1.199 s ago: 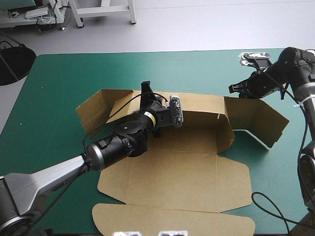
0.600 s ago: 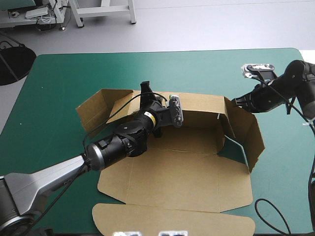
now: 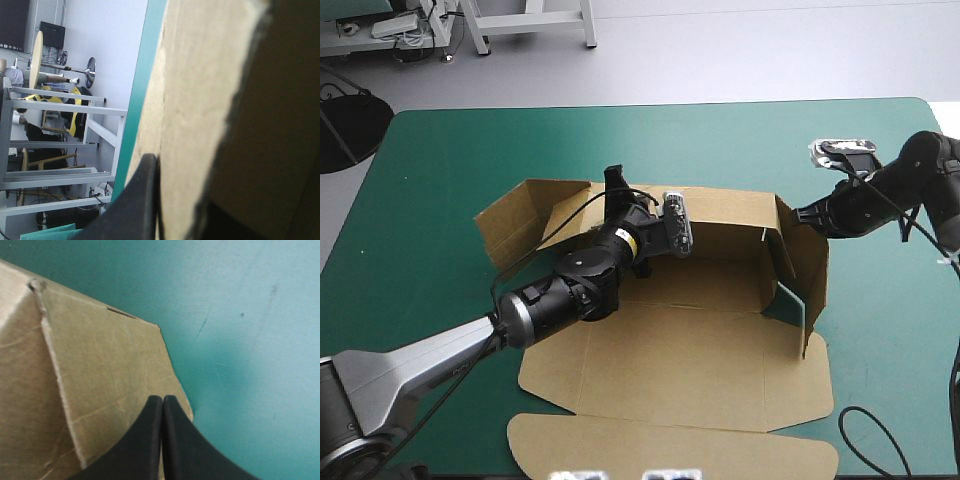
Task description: Fold the box
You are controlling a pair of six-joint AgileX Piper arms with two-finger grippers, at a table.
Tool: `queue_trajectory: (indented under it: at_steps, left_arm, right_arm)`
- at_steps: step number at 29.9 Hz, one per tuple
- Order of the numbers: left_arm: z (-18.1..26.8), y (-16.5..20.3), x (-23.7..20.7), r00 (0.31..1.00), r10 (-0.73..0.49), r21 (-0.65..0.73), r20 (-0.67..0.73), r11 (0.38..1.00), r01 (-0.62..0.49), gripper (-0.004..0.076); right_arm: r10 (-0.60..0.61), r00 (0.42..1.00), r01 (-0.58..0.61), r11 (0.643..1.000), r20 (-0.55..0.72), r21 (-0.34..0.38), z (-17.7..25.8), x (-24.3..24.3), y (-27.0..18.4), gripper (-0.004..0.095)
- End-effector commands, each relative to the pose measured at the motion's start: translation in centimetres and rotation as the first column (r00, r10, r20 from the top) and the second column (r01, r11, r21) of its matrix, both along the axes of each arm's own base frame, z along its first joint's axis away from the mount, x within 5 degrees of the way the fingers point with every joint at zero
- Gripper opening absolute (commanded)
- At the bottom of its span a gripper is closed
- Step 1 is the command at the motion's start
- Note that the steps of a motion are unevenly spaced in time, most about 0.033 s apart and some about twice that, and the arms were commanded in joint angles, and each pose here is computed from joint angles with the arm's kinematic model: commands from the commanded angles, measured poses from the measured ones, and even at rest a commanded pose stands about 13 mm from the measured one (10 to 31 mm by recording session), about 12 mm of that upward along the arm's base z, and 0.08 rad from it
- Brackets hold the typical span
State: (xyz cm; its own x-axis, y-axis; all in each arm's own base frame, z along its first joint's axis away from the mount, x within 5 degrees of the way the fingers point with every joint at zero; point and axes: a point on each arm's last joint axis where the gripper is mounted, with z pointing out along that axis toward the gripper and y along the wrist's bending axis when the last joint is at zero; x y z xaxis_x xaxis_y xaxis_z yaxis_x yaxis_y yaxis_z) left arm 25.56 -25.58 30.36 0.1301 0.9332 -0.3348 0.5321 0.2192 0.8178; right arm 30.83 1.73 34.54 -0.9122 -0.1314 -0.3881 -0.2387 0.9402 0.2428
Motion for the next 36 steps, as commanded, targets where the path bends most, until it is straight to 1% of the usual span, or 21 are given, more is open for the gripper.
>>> queue_trajectory:
  at_steps: [1,3,5,15,21,26,30,32,33,36]
  left_arm:
    - [0.0,1.0,-0.1,0.992,0.117,-0.022,-0.051,0.993,-0.118,-0.0009]
    - [-0.1,1.0,0.0,0.991,0.123,-0.015,-0.054,0.992,-0.124,-0.0009]
    - [-0.4,0.9,0.1,0.990,0.128,-0.008,-0.060,0.992,-0.129,-0.0009]
    - [-2.0,0.5,0.5,0.989,0.127,0.060,-0.074,0.991,-0.122,-0.0009]
    - [-4.2,-0.1,1.0,0.989,0.108,0.161,-0.098,0.983,-0.092,-0.0009]
    - [-5.0,-0.1,1.2,0.986,0.126,0.195,-0.108,0.975,-0.104,-0.0009]
    - [-4.8,-0.1,1.3,0.989,0.117,0.205,-0.088,0.974,-0.097,-0.0009]
    - [-4.7,-0.1,1.2,0.989,0.117,0.203,-0.087,0.974,-0.097,-0.0009]
    - [-4.7,-0.1,1.2,0.989,0.119,0.197,-0.086,0.975,-0.100,-0.0009]
    - [-4.4,0.0,1.2,0.988,0.125,0.175,-0.087,0.979,-0.109,-0.0009]
  right_arm:
    - [0.039,0.996,-0.044,0.997,0.075,0.069,2.2,-1.2,0.8,-0.0018]
    - [0.065,0.995,-0.073,0.992,0.074,0.105,1.8,-1.6,1.1,-0.0018]
    - [0.077,0.994,-0.086,0.989,0.077,0.119,0.9,-1.9,1.3,-0.0018]
    - [0.024,0.976,-0.041,0.996,0.215,0.076,-1.7,-4.2,0.9,-0.0018]
    - [-0.044,0.936,0.008,0.995,0.350,0.101,-3.7,-5.5,0.9,-0.0018]
    - [0.018,0.918,-0.063,0.993,0.396,0.101,-5.6,-6.3,1.3,-0.0018]
    - [0.049,0.910,-0.088,0.993,0.411,0.078,-5.8,-6.3,1.3,-0.0011]
    - [0.085,0.902,-0.121,0.991,0.423,0.058,-5.5,-6.3,1.4,0.0002]
    - [0.113,0.896,-0.146,0.988,0.429,0.044,-5.3,-6.3,1.5,0.0027]
    - [0.190,0.889,-0.203,0.979,0.417,-0.013,-4.8,-6.4,1.4,0.0180]
